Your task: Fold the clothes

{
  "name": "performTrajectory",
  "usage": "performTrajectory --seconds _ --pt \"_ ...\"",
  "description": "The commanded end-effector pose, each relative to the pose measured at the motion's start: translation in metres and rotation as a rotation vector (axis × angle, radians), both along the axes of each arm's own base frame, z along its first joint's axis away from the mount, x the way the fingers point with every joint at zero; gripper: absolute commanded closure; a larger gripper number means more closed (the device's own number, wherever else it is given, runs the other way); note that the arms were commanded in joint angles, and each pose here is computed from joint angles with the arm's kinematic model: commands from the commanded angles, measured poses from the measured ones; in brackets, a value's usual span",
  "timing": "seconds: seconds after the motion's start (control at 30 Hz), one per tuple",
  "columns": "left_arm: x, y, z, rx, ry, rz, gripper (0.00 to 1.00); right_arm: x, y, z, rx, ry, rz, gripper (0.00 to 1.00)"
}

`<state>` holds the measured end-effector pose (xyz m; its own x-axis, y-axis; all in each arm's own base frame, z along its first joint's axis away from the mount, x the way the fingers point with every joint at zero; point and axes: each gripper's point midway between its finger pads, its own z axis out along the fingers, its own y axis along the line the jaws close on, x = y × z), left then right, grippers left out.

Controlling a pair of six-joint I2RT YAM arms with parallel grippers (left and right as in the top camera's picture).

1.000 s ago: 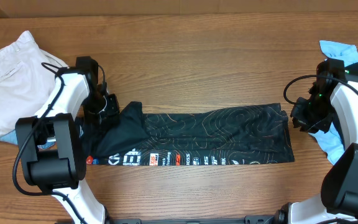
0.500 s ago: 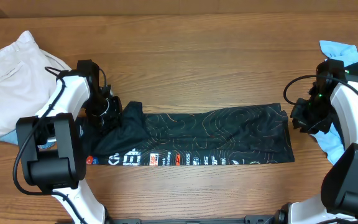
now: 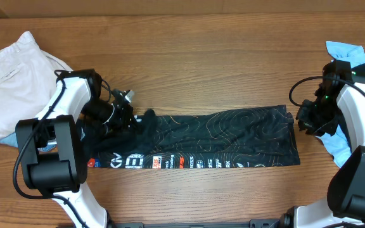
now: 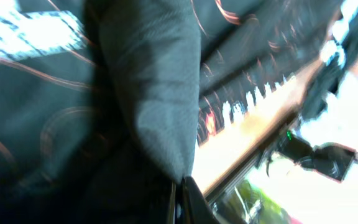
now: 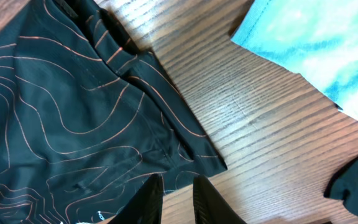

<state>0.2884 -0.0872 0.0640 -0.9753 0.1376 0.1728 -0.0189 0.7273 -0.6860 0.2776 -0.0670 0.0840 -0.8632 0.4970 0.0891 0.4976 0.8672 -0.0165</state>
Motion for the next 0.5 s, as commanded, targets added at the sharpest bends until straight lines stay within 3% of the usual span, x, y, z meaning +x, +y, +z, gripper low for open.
performTrajectory --seconds 0.0,0.23,0.37,0.4,0.47 --pt "-0.006 -0.009 0.011 -0.099 -0.069 -0.077 0.96 0.001 0.000 0.005 0.002 -0.027 -0.009 0.80" --pt "-0.018 -0.001 0.007 -0.044 -0.021 -0.116 0.95 0.000 0.000 0.005 0.003 -0.026 -0.009 0.80" --pt "-0.017 0.000 0.005 -0.025 -0.018 -0.109 0.89 0.000 0.000 0.005 0.003 -0.026 -0.009 0.80" --pt "-0.016 0.001 0.004 -0.018 -0.023 -0.111 0.87 0.001 0.000 0.005 0.003 -0.026 -0.009 0.80" --pt "-0.014 0.007 -0.003 0.035 -0.017 -0.102 0.68 0.000 0.000 0.005 0.003 -0.025 -0.009 0.80"
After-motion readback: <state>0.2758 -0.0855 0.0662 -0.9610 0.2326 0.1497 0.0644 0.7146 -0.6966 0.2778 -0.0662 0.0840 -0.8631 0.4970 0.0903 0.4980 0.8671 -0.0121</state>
